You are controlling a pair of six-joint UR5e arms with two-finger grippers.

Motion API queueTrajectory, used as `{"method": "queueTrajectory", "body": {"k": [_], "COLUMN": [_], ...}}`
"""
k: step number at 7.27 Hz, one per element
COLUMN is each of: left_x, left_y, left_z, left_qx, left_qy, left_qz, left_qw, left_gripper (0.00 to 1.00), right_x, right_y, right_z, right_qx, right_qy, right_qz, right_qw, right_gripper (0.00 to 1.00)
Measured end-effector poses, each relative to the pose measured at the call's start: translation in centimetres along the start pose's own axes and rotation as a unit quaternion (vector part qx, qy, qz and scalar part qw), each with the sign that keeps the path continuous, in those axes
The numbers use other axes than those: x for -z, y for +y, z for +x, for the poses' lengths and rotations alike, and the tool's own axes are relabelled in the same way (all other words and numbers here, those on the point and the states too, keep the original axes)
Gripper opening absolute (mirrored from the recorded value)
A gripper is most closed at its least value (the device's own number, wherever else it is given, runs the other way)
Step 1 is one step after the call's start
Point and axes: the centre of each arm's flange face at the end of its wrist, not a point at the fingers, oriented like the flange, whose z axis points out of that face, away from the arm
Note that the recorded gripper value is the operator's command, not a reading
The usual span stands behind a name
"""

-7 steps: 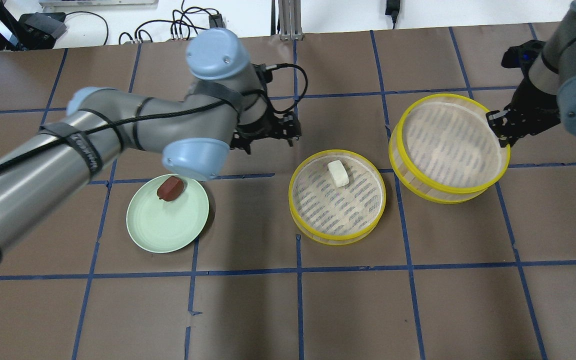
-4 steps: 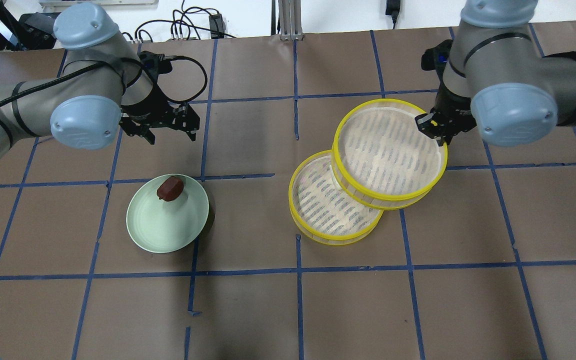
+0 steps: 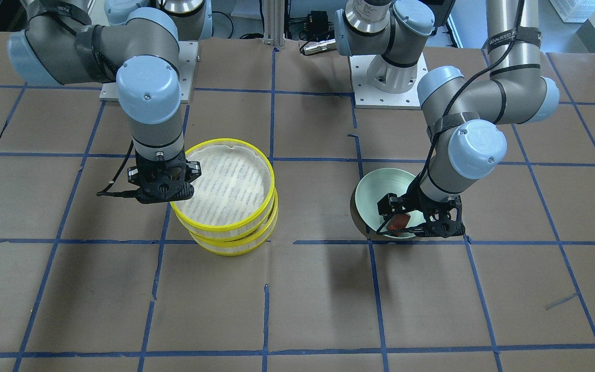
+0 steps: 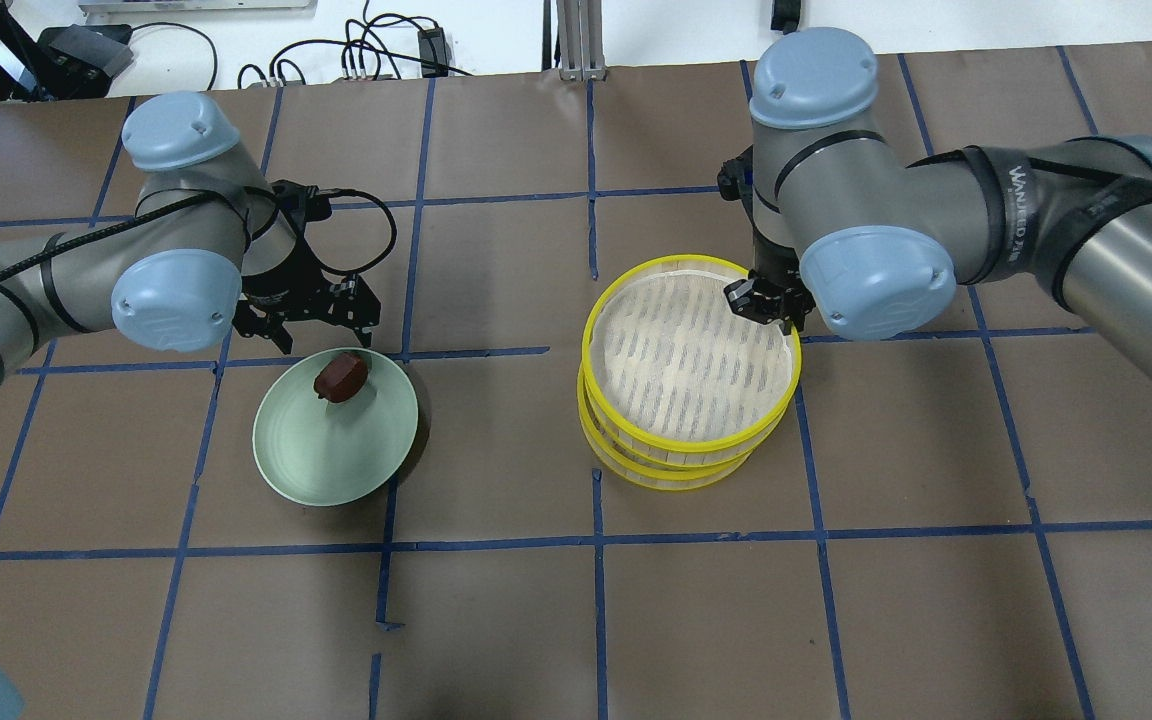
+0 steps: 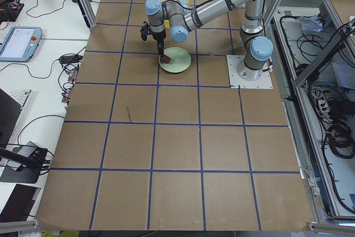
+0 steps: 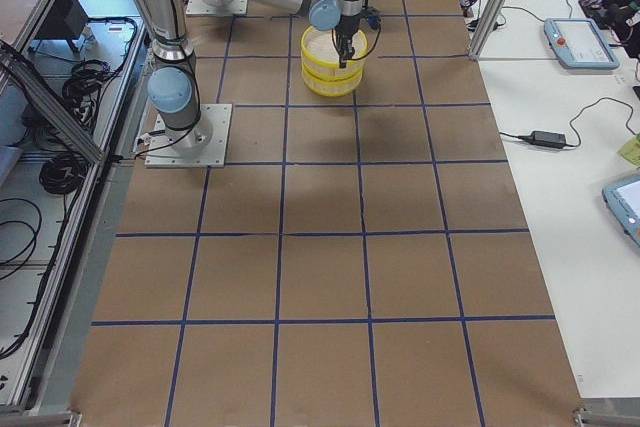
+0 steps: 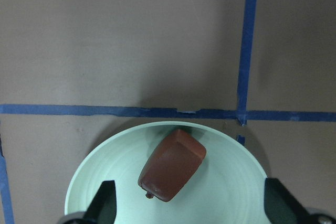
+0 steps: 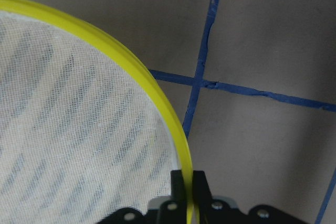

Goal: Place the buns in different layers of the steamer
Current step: 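Lower the left gripper and grasp the brown bun on the plate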

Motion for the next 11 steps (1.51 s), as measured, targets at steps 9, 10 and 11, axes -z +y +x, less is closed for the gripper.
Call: {"method": "queueTrajectory", "body": {"k": [9,10,11], "left_x": [-4.7,-4.7,-4.5], "left_y": [0.0,-0.1,-0.2], "left_z": [-0.1,-0.1,-0.2], "left_qx": [0.003,0.004,0.004], "left_qy": [0.001,0.001,0.000], "left_qz": [-0.031,-0.029,-0.019], "left_qw": [0.9995,0.9996,0.9998], "left_gripper": [0.01,0.00,0.00], "right_x": [-1.6,-1.7,-1.7], "right_y": [-0.6,-0.6,-0.6], "right_z": [-0.9,-0.9,-0.9], "right_qx": [-0.001,-0.003,-0.005], "right_qy": [0.013,0.012,0.012], "right_qz": [0.000,0.000,0.000], "right_qw": [0.9999,0.9999,0.9999], "right_gripper": [0.05,0.05,0.05]}}
